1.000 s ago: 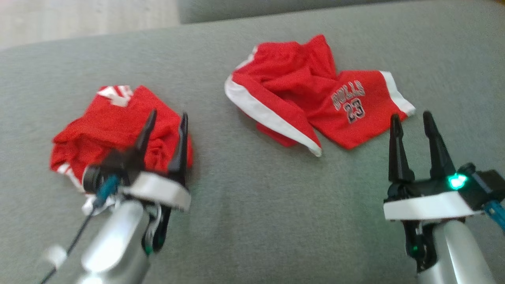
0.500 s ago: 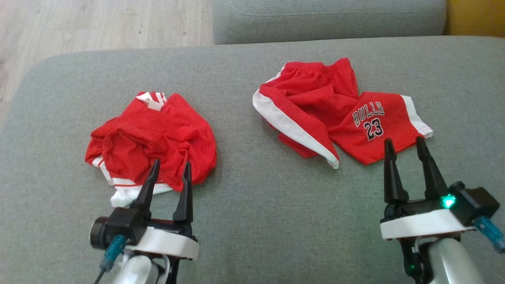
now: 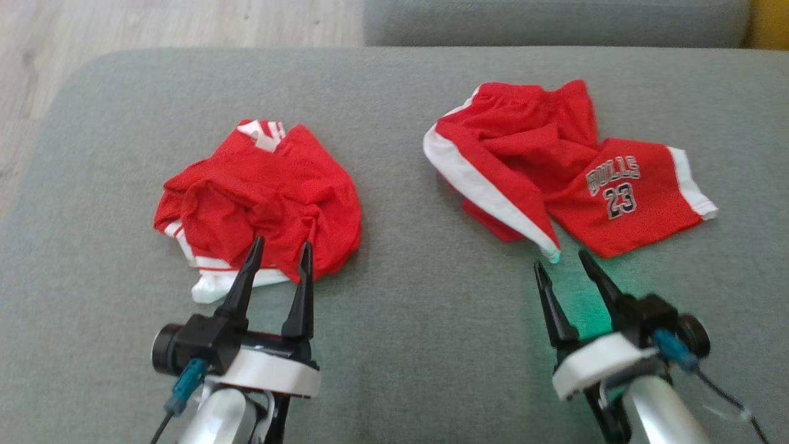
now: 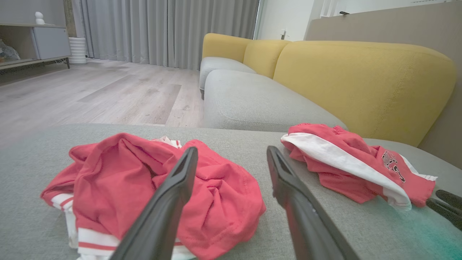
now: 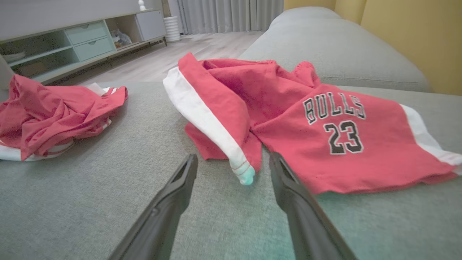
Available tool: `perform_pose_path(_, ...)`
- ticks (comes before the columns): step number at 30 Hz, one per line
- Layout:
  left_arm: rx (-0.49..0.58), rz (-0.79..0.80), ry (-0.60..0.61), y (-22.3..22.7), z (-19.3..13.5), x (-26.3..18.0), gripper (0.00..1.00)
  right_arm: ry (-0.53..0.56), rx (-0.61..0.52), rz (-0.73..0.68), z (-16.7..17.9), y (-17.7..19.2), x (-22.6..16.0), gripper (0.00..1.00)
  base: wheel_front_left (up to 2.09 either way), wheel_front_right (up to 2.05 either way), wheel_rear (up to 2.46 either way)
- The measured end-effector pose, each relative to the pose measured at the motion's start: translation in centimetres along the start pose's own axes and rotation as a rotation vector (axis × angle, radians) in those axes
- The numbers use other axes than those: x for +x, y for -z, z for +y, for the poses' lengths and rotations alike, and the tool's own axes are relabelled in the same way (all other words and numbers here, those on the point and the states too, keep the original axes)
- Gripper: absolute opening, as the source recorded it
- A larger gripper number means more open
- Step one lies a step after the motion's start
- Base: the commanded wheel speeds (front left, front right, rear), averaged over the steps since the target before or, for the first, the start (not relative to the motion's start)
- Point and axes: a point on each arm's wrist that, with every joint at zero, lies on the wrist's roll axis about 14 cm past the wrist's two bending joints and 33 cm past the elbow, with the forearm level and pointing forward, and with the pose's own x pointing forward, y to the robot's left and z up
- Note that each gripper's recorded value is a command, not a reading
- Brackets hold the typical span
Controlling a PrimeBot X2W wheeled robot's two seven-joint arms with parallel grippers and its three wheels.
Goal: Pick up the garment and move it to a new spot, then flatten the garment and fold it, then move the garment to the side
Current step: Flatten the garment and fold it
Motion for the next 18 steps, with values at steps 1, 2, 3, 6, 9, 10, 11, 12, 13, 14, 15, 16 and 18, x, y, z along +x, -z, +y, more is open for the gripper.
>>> perform_pose_path(1, -0.002, 0.003, -0.003, 0.1, 0.1, 0.0, 1.00, -0.010, -0.017, 0.020, 0.1, 0.4, 0.5, 1.00, 0.00, 0.00, 0.00)
perform_pose_path(2, -0.004, 0.004, -0.006, 0.1, 0.2, 0.1, 1.00, -0.018, -0.028, 0.030, 0.2, 0.6, 1.0, 1.00, 0.00, 0.00, 0.00)
perform_pose_path(3, -0.004, 0.001, -0.018, 0.1, 0.6, 0.3, 1.00, -0.031, -0.048, 0.042, 0.2, 0.6, 2.1, 1.00, 0.00, 0.00, 0.00)
perform_pose_path(6, 0.001, 0.003, -0.032, 0.1, 1.2, 0.4, 1.00, -0.048, -0.065, 0.050, 0.4, 0.7, 3.5, 1.00, 0.00, 0.00, 0.00)
perform_pose_path(9, 0.023, 0.014, -0.044, 0.5, 1.6, 0.3, 1.00, -0.058, -0.078, 0.081, 0.5, 1.5, 4.2, 1.00, 0.00, 0.00, 0.00)
perform_pose_path(10, 0.019, 0.015, -0.049, 0.5, 1.7, 0.3, 1.00, -0.061, -0.080, 0.093, 0.5, 1.9, 4.3, 1.00, 0.00, 0.00, 0.00)
perform_pose_path(11, 0.016, 0.016, -0.055, 0.6, 1.8, 0.3, 1.00, -0.065, -0.085, 0.103, 0.6, 2.2, 4.5, 1.00, 0.00, 0.00, 0.00)
perform_pose_path(12, 0.015, 0.017, -0.059, 0.6, 2.0, 0.4, 1.00, -0.068, -0.086, 0.108, 0.6, 2.4, 4.6, 1.00, 0.00, 0.00, 0.00)
perform_pose_path(13, 0.017, 0.016, -0.058, 0.6, 2.0, 0.4, 1.00, -0.069, -0.087, 0.113, 0.6, 2.5, 4.8, 0.39, 0.00, 0.00, 0.00)
perform_pose_path(14, 0.017, 0.014, -0.059, 0.5, 2.0, 0.5, 1.00, -0.070, -0.092, 0.117, 0.5, 2.6, 4.9, 0.00, 0.00, 0.00, 0.00)
perform_pose_path(15, 0.018, 0.010, -0.056, 0.4, 1.9, 0.6, 1.00, -0.070, -0.097, 0.117, 0.5, 2.4, 5.1, 0.00, 0.00, 0.00, 0.00)
perform_pose_path(16, 0.019, 0.008, -0.055, 0.4, 1.9, 0.7, 1.00, -0.070, -0.100, 0.113, 0.4, 2.2, 5.2, 0.00, 0.00, 0.00, 0.00)
perform_pose_path(18, 0.020, 0.005, -0.047, 0.3, 1.7, 0.9, 1.00, -0.061, -0.108, 0.097, 0.0, 1.6, 5.3, 0.00, 0.00, 0.00, 0.00)
